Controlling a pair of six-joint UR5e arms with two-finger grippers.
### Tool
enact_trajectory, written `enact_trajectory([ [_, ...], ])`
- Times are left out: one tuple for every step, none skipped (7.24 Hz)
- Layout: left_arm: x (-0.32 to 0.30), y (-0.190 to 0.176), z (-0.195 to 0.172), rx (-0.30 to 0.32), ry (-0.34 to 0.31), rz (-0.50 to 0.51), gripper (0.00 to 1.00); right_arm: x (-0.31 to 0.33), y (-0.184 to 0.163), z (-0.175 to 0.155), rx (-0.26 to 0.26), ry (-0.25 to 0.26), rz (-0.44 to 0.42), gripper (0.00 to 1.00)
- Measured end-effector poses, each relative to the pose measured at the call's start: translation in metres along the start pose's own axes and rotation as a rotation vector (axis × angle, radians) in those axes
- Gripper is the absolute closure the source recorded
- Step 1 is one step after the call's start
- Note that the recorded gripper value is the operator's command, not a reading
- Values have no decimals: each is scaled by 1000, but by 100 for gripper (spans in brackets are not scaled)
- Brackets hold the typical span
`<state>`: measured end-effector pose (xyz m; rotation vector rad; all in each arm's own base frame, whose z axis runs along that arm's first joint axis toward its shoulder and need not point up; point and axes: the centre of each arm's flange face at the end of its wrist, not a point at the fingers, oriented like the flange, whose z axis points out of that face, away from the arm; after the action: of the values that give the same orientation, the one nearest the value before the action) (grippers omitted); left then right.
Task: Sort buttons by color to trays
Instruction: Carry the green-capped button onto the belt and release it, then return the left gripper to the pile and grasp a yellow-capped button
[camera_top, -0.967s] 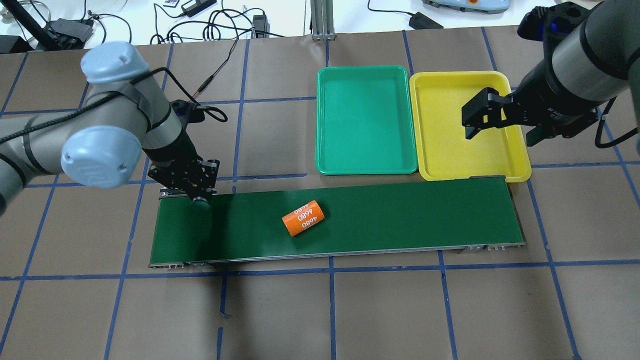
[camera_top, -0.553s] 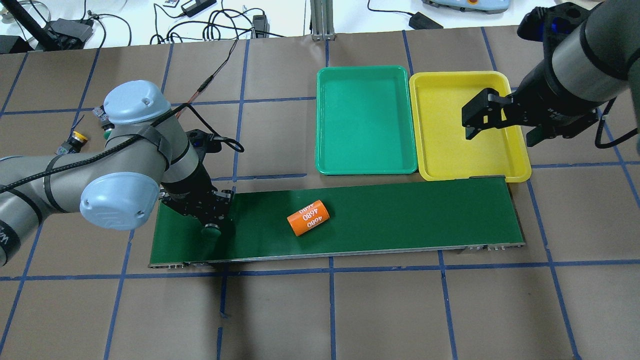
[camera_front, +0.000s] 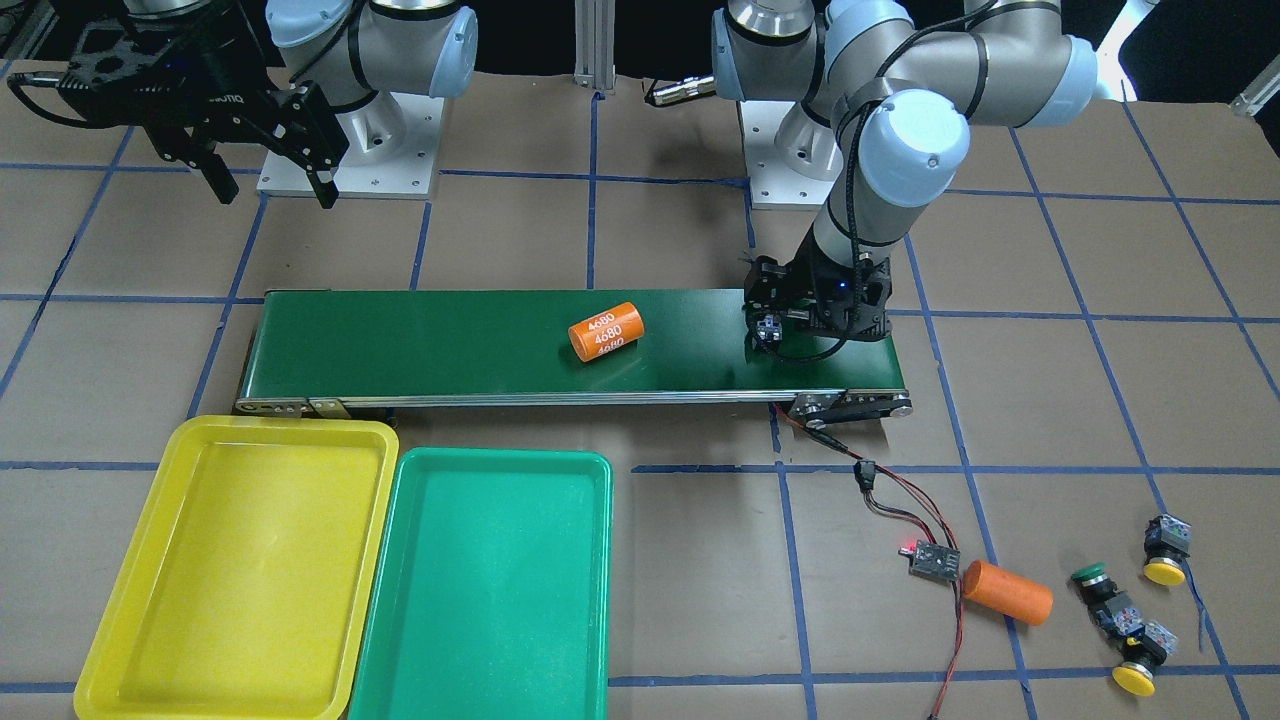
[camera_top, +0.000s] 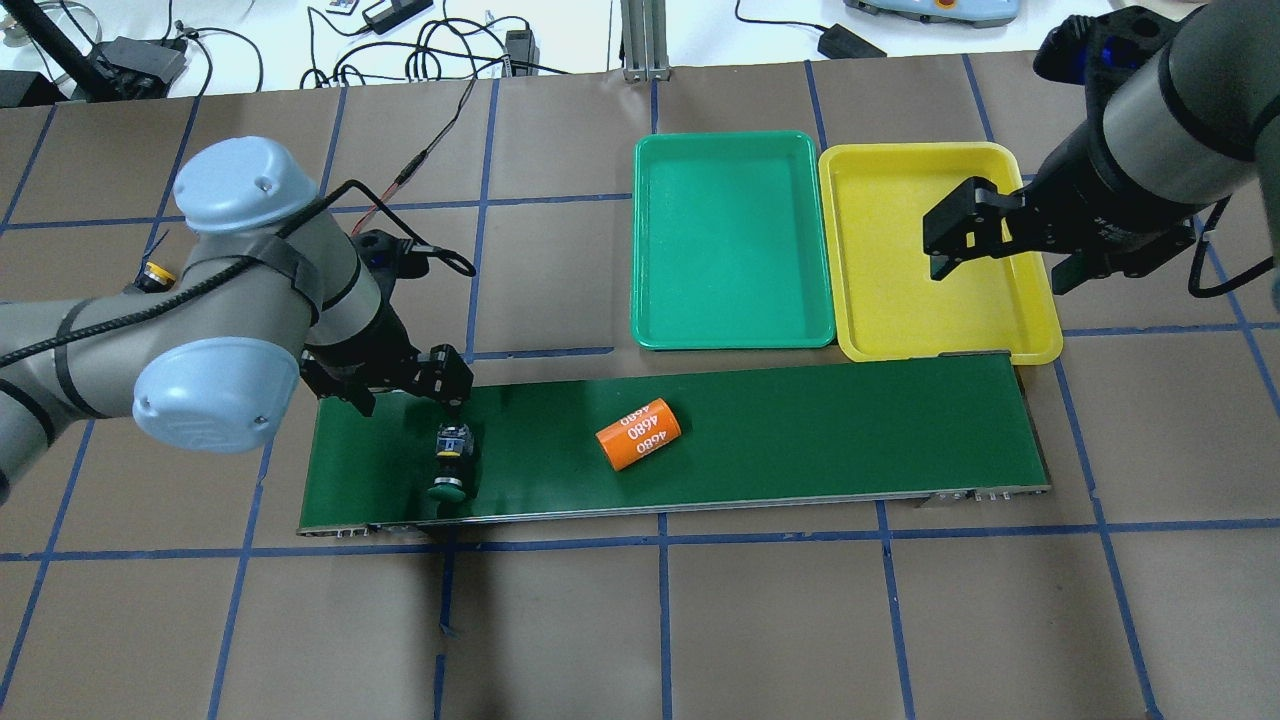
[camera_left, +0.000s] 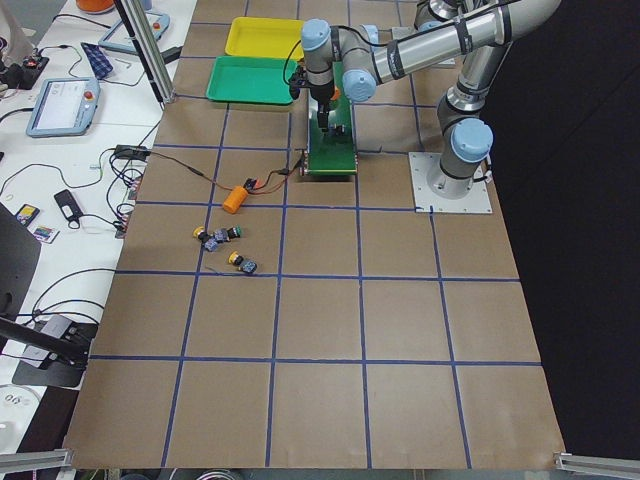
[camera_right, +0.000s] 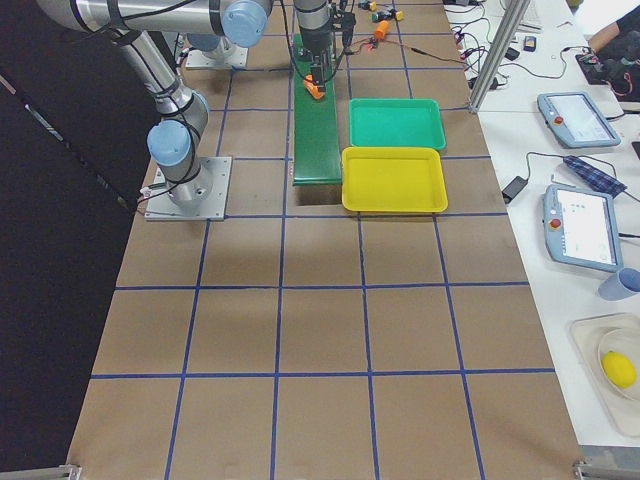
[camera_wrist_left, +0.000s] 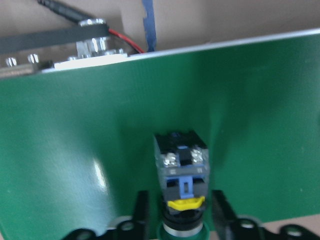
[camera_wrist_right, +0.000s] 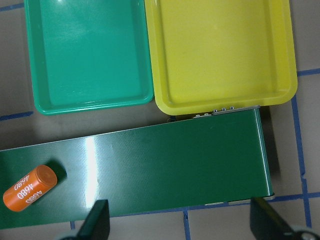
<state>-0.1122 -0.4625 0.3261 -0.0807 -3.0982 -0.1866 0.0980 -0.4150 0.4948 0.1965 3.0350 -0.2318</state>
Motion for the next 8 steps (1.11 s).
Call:
enact_trajectory([
  [-30, -17, -34, -3, 11, -33, 0, 0, 0, 0, -1, 0, 0, 0],
  [-68, -32, -60, -5, 22, -16, 0, 0, 0, 0, -2, 0, 0, 0],
  [-108, -46, -73, 8, 24, 39, 0, 0, 0, 1, -2, 0, -1, 0],
  [-154, -61, -73, 38, 8, 89, 0, 0, 0, 0, -3, 1, -1, 0],
  [-200, -78, -61, 76, -24, 146, 0, 0, 0, 0, -3, 0, -1, 0],
  [-245, -100, -38, 121, -70, 212, 0, 0, 0, 0, -2, 0, -1, 0],
  [-290, -119, -16, 163, -128, 263, 0, 0, 0, 0, -1, 0, -1, 0],
  [-338, -136, 4, 183, -181, 318, 0, 0, 0, 0, -1, 0, -1, 0],
])
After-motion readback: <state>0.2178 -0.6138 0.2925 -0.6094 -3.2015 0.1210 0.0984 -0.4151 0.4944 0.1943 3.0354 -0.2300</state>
